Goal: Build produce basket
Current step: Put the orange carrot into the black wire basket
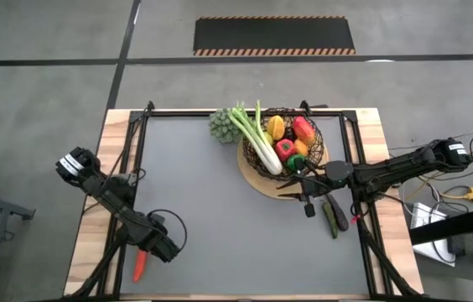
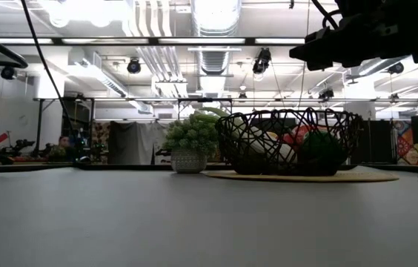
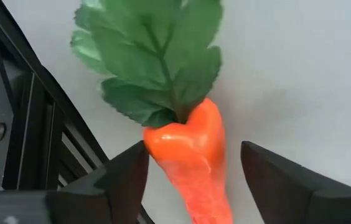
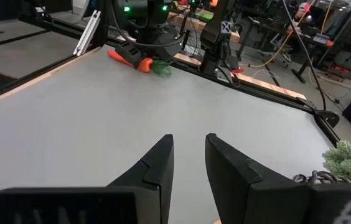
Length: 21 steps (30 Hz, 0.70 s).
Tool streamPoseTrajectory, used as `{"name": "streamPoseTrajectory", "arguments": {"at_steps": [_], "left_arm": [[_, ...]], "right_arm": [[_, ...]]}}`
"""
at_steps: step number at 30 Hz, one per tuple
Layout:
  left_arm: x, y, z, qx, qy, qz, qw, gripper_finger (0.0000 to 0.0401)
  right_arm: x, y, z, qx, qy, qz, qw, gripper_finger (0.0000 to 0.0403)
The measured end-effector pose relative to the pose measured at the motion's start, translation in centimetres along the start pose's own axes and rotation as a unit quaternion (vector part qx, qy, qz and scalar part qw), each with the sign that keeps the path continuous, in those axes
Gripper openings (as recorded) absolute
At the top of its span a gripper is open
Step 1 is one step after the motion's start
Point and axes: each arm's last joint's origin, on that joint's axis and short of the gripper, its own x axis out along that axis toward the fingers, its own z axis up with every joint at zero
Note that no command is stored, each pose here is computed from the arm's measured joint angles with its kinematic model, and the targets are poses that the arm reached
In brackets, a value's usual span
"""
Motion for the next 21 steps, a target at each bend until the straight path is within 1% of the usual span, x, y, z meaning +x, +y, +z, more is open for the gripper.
{"name": "streamPoseTrajectory", "arguments": {"at_steps": [13, 17, 21], "left_arm": [[0.21, 0.09, 0.17, -0.003, -0.005, 0.000, 1.000, 0.0143], [0.12, 0.03, 0.13, -0.003, -0.007, -0.002, 1.000, 0.0136], [-0.39, -0.33, -0.07, 0.005, -0.024, -0.023, 0.999, 0.0134]], "right_arm": [[0.00, 0.01, -0.02, 0.000, 0.001, 0.000, 1.000, 0.0079], [0.00, 0.01, -0.02, 0.000, 0.001, 0.000, 1.000, 0.0079], [0.00, 0.01, -0.02, 0.000, 0.001, 0.000, 1.000, 0.0079]]}}
